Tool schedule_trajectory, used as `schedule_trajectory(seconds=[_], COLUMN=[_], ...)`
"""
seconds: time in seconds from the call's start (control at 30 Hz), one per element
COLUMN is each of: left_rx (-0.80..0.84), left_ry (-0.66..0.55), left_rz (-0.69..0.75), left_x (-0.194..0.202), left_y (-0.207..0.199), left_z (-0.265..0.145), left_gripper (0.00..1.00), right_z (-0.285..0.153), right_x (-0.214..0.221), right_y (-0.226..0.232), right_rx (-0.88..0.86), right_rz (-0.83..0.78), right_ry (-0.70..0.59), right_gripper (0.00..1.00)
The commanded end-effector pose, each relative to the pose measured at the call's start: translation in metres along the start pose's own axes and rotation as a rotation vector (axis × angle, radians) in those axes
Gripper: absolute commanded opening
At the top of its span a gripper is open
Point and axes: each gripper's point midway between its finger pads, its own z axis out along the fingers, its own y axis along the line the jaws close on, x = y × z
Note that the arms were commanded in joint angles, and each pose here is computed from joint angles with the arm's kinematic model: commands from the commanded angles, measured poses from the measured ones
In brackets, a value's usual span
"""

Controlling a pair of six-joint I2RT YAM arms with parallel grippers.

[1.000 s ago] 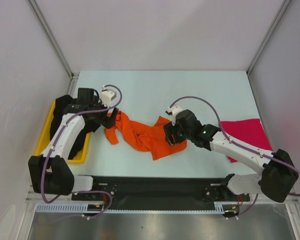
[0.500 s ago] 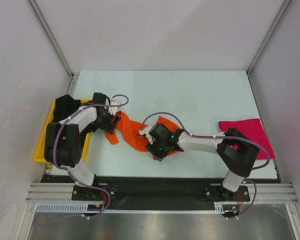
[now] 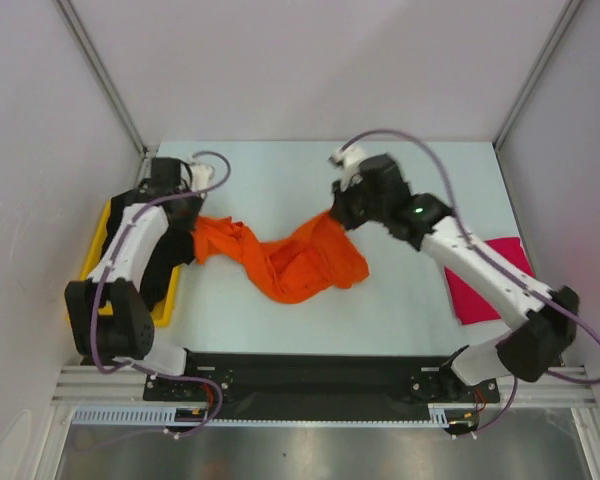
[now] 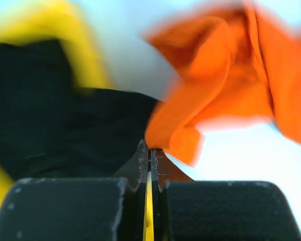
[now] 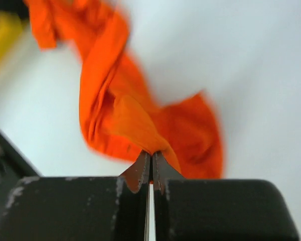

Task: Fold and stack the t-shirts
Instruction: Flatten the tshirt out

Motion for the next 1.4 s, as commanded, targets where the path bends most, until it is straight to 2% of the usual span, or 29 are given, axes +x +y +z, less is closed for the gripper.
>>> schedule_trajectory(seconds=[0.0, 0.07, 0.27, 0.37, 0.47, 0.57, 0.67, 0.73, 0.83, 0.87, 0.9, 0.93, 1.0, 1.03, 1.1, 1.13, 1.2, 1.23, 1.27, 1.33, 1.37], left_rx=[-0.184, -0.232, -0.37, -0.451, -0.51, -0.493, -0.368, -0.242, -0.074, -0.041, -0.033, 0.014, 0.072, 0.104, 0.109, 0.137, 0.148, 0.188, 0.218, 0.338, 0.379], left_ry=[-0.287, -0.364, -0.515, -0.585, -0.682, -0.729, -0.713, -0.702, -0.621, -0.564, -0.561, -0.53, -0.488, -0.451, -0.456, -0.396, -0.394, -0.339, -0.313, -0.249, -0.236], left_rz=[-0.028, -0.008, 0.023, 0.018, 0.005, 0.007, 0.026, 0.021, 0.017, 0.011, 0.035, 0.073, 0.139, 0.175, 0.301, 0.336, 0.451, 0.479, 0.513, 0.594, 0.606], left_x=[-0.066, -0.082, -0.103, -0.105, -0.106, -0.108, -0.107, -0.108, -0.105, -0.099, -0.105, -0.11, -0.108, -0.097, -0.088, -0.062, -0.045, -0.022, -0.011, 0.015, 0.022], left_y=[0.057, 0.067, 0.082, 0.089, 0.089, 0.081, 0.062, 0.043, 0.019, 0.014, 0.012, -0.002, -0.017, -0.026, -0.038, -0.048, -0.064, -0.076, -0.085, -0.113, -0.121], left_z=[-0.106, -0.151, -0.242, -0.282, -0.326, -0.349, -0.328, -0.306, -0.242, -0.212, -0.2, -0.179, -0.147, -0.13, -0.117, -0.093, -0.083, -0.067, -0.063, -0.061, -0.063], left_gripper=[0.0, 0.0, 0.0, 0.0, 0.0, 0.0, 0.0, 0.0, 0.0, 0.0, 0.0, 0.0, 0.01, 0.02, 0.04, 0.05, 0.07, 0.1, 0.23, 0.53, 0.79], right_z=[-0.099, -0.133, -0.203, -0.237, -0.289, -0.326, -0.333, -0.32, -0.279, -0.262, -0.25, -0.21, -0.186, -0.151, -0.127, -0.094, -0.063, -0.047, -0.023, -0.004, 0.015], right_x=[-0.089, -0.115, -0.161, -0.173, -0.189, -0.195, -0.192, -0.185, -0.184, -0.181, -0.182, -0.182, -0.181, -0.173, -0.169, -0.156, -0.144, -0.142, -0.129, -0.123, -0.109], right_y=[-0.019, -0.038, -0.049, -0.044, -0.028, -0.016, -0.01, -0.023, -0.056, -0.078, -0.094, -0.121, -0.171, -0.199, -0.228, -0.246, -0.255, -0.259, -0.267, -0.274, -0.282], right_rx=[0.024, 0.071, 0.132, 0.133, 0.117, 0.103, 0.076, 0.131, 0.215, 0.256, 0.277, 0.288, 0.357, 0.389, 0.432, 0.453, 0.45, 0.436, 0.435, 0.436, 0.447], right_rz=[0.037, 0.049, 0.019, 0.018, 0.002, 0.008, 0.029, 0.069, 0.104, 0.125, 0.148, 0.186, 0.273, 0.321, 0.367, 0.392, 0.42, 0.445, 0.467, 0.49, 0.508], right_ry=[-0.288, -0.368, -0.531, -0.603, -0.738, -0.83, -0.834, -0.793, -0.713, -0.678, -0.661, -0.594, -0.557, -0.493, -0.455, -0.396, -0.356, -0.35, -0.307, -0.279, -0.226], right_gripper=[0.0, 0.0, 0.0, 0.0, 0.0, 0.0, 0.0, 0.0, 0.0, 0.0, 0.0, 0.0, 0.0, 0.0, 0.0, 0.0, 0.0, 0.0, 0.09, 0.46, 0.66])
